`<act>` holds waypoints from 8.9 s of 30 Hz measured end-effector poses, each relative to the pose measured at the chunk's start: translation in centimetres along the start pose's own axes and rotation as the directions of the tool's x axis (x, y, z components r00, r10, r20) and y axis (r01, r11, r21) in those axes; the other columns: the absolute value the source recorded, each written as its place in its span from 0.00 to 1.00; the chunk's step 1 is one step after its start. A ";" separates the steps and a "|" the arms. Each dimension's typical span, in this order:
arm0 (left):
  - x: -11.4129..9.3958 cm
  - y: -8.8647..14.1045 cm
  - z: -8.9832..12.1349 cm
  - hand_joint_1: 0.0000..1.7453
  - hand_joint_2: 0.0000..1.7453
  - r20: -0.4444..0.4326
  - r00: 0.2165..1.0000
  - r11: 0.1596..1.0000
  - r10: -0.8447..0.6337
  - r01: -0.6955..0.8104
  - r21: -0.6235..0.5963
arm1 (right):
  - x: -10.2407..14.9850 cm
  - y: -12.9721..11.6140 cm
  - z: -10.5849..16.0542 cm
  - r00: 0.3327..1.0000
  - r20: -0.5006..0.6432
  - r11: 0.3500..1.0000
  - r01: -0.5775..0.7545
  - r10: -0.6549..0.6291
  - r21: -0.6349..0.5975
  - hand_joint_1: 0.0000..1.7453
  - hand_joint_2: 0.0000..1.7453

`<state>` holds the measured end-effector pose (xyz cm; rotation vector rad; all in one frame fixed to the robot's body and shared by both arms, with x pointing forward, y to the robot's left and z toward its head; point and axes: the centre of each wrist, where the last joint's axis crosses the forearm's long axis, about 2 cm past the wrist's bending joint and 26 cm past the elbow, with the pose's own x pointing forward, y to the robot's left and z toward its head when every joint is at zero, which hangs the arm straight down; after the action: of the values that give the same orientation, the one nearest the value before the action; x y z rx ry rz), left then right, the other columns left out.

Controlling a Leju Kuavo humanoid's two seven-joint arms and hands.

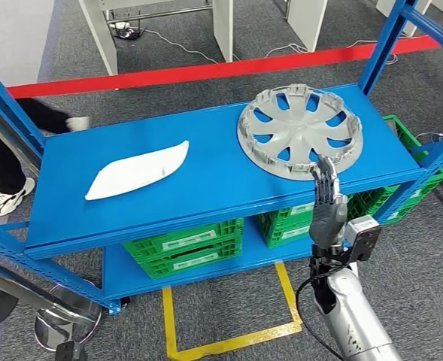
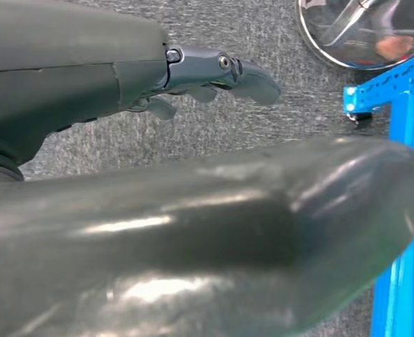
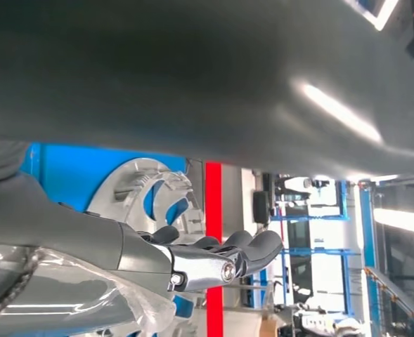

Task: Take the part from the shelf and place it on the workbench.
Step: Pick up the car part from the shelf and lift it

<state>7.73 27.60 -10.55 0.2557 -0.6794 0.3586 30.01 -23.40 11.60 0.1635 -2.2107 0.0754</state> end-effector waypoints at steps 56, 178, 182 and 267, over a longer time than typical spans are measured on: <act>-2.0 1.8 0.8 0.00 0.00 -0.122 0.967 0.970 -0.223 0.207 -0.131 | -4.5 0.3 -7.9 0.975 -0.066 0.914 -0.172 0.210 0.368 0.00 0.00; -3.1 0.1 2.0 0.00 0.00 -0.119 0.991 0.995 -0.061 0.051 -0.086 | -5.9 -4.2 -12.0 0.221 -0.029 0.176 -0.683 0.975 0.709 1.00 1.00; -3.0 0.2 1.9 0.00 0.00 -0.113 0.992 0.995 -0.062 0.053 -0.079 | -5.8 -4.2 -12.2 0.224 -0.022 0.173 -0.678 0.974 0.714 1.00 1.00; -3.3 -0.5 2.3 0.00 0.00 -0.109 0.994 0.996 -0.024 0.014 -0.088 | -6.7 -8.2 -6.4 0.347 -0.136 0.368 -0.796 0.928 0.481 0.00 1.00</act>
<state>4.28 25.62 -11.01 0.1584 -0.5819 0.3215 40.21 -30.16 10.10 -0.8605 -1.5904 1.0280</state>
